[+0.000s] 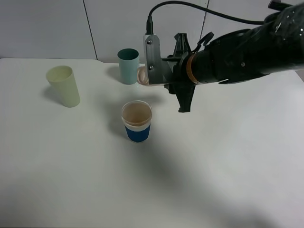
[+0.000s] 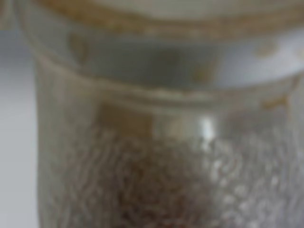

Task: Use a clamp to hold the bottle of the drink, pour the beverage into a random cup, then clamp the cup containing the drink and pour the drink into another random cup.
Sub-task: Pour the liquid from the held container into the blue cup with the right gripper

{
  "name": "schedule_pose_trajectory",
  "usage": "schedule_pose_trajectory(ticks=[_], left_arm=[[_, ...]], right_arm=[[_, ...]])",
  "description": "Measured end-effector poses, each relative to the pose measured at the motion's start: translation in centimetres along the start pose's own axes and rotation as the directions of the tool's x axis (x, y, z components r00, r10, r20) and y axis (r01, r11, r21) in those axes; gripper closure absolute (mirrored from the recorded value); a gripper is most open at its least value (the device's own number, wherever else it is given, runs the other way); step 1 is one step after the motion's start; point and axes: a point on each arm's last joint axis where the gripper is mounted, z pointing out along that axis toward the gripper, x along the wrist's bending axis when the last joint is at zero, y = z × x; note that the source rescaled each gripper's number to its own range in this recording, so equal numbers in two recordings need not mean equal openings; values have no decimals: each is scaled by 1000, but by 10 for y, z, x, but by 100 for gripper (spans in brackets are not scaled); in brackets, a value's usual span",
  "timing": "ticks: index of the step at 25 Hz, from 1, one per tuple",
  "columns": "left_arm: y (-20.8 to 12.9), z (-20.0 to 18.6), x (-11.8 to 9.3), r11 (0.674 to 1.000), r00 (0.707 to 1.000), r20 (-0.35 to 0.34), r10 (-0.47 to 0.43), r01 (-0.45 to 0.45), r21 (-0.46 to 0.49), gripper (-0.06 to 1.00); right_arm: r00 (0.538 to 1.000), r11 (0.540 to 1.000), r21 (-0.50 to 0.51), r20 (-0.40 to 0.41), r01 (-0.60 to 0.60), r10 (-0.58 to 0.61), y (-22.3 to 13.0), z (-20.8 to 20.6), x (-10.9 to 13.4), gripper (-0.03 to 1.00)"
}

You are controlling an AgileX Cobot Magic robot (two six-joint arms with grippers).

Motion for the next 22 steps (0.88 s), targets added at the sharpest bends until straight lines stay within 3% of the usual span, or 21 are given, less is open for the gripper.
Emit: schedule_pose_trajectory(ticks=[22], left_arm=[[0, 0, 0, 1000, 1000, 0, 0, 0, 0, -1]], right_arm=[[993, 994, 8, 26, 112, -112, 6, -13, 5, 96]])
